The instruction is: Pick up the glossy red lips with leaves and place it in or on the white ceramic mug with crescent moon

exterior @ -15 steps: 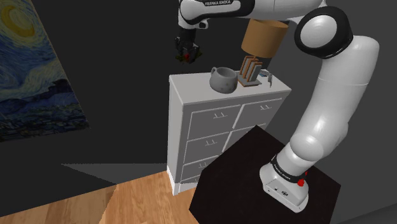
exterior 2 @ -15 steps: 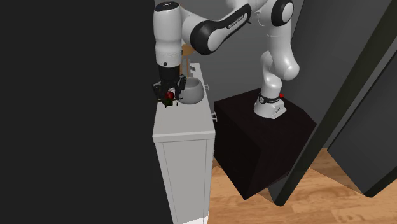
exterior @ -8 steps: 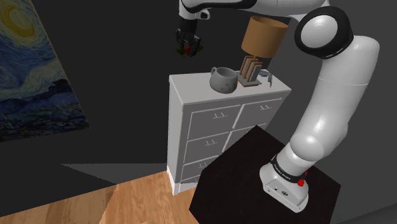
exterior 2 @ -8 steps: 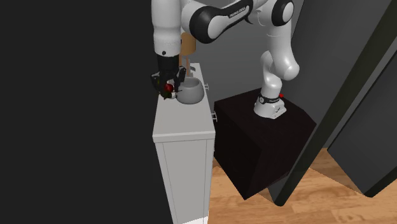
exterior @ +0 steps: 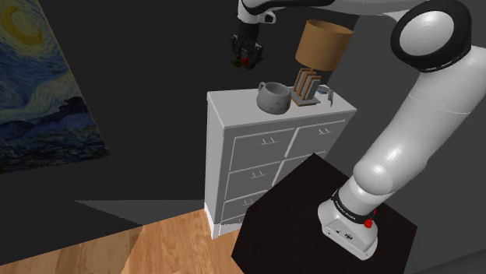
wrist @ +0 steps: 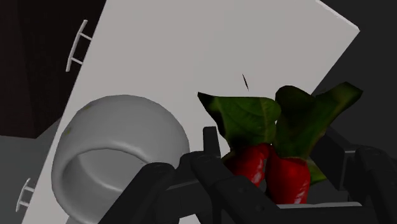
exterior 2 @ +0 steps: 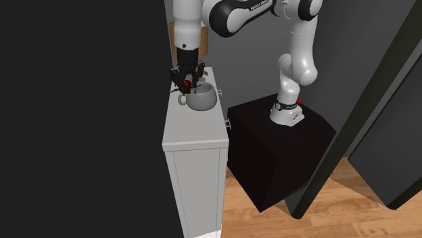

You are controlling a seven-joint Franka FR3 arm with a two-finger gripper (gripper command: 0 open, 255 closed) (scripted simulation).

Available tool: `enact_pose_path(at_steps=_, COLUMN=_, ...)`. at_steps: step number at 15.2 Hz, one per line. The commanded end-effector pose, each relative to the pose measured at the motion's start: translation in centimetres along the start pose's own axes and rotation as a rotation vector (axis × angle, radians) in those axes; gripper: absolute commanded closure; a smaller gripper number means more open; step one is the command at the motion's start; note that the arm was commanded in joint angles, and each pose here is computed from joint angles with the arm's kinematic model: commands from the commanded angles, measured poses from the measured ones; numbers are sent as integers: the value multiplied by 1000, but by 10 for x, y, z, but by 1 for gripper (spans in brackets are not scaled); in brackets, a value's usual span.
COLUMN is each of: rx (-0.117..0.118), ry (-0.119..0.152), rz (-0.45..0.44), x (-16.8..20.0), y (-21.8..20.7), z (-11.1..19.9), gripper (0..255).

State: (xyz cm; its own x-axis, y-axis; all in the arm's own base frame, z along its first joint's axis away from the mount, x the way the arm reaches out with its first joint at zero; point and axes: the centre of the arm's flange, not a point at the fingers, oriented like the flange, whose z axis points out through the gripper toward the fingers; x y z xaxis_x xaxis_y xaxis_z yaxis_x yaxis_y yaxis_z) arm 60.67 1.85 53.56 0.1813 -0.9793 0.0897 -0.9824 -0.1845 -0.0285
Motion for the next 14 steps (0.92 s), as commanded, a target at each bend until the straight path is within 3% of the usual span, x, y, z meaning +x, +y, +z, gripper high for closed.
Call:
enact_pose_path(at_steps=1, rx=1, ry=0, rz=0, x=14, y=25, z=-1, gripper=255)
enact_pose_path(at_steps=9, rx=0, ry=0, rz=0, x=70, y=122, z=1, gripper=255)
enact_pose_path(at_steps=14, rx=1, ry=0, rz=0, x=67, y=123, z=27, gripper=255)
